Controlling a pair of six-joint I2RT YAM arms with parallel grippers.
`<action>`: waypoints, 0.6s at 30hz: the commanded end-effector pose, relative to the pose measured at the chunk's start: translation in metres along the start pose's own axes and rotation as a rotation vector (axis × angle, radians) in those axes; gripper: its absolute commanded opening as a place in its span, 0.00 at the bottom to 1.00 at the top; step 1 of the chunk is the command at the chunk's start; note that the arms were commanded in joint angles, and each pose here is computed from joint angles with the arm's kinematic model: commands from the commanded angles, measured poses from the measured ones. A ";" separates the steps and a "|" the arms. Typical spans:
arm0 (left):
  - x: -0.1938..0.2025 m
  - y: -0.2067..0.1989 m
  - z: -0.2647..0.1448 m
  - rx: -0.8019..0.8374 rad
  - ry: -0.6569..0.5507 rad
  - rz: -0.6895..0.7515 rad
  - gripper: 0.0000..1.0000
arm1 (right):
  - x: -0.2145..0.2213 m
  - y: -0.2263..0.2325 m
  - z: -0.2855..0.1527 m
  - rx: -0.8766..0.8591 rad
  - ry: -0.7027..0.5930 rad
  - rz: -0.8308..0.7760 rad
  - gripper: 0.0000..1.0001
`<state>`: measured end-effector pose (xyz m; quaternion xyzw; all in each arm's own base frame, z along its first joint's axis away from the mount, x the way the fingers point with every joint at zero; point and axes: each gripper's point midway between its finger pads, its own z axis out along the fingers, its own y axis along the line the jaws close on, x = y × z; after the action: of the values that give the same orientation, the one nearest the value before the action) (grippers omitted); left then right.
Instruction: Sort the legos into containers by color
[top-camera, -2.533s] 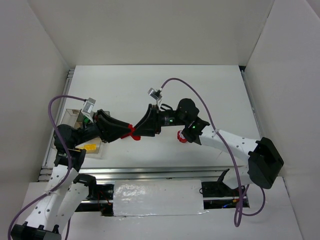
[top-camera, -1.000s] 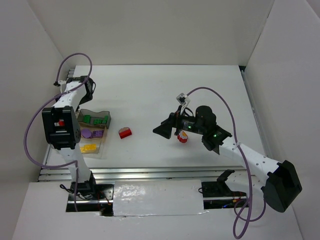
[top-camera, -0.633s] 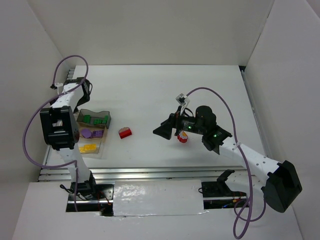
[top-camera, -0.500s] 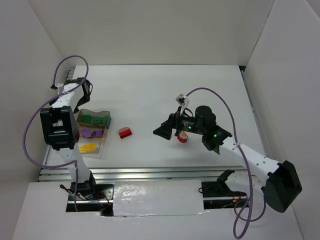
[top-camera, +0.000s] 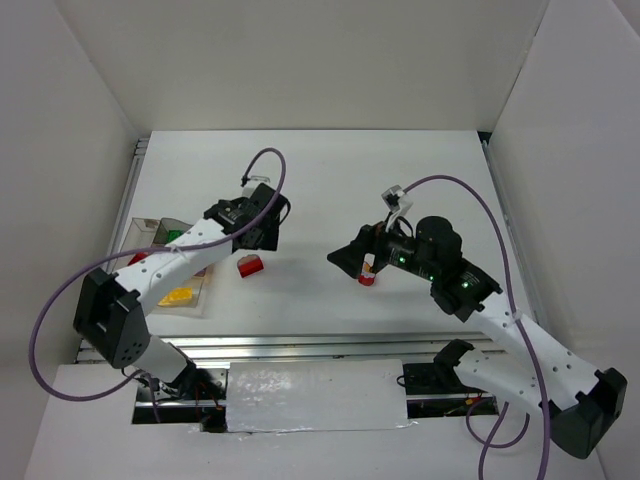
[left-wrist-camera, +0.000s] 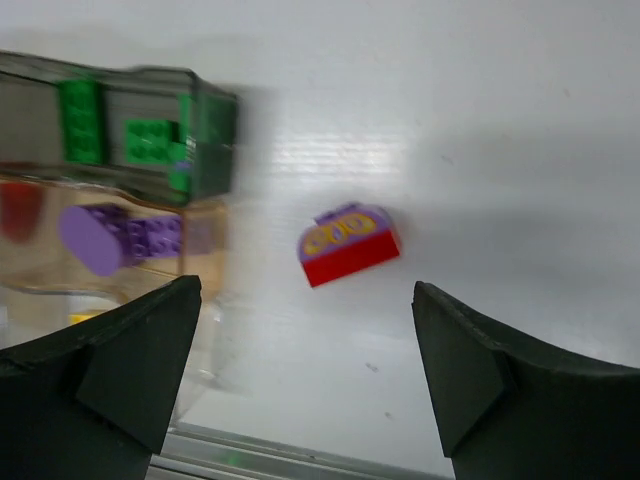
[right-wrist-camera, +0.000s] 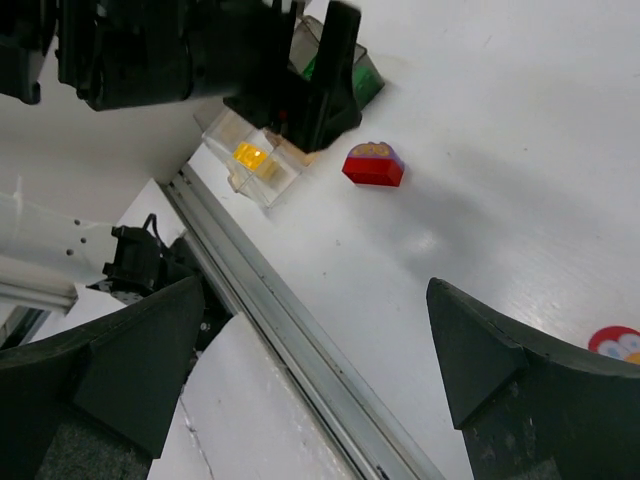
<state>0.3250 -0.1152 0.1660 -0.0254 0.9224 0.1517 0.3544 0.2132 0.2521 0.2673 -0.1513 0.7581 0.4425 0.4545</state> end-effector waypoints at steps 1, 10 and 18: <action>0.016 -0.039 -0.010 0.313 0.023 0.026 0.99 | -0.012 -0.002 -0.020 0.060 -0.029 -0.042 1.00; 0.053 -0.054 0.012 0.281 0.130 0.020 0.99 | 0.000 0.003 -0.018 0.014 0.008 -0.009 1.00; 0.053 -0.049 0.040 0.346 0.080 0.047 1.00 | 0.006 0.015 -0.012 -0.073 0.045 0.008 1.00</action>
<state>0.2924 -0.1466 0.0804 0.0481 0.9594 0.0242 0.2769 0.1961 0.2436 0.2622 -0.1637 0.7684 0.4410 0.4339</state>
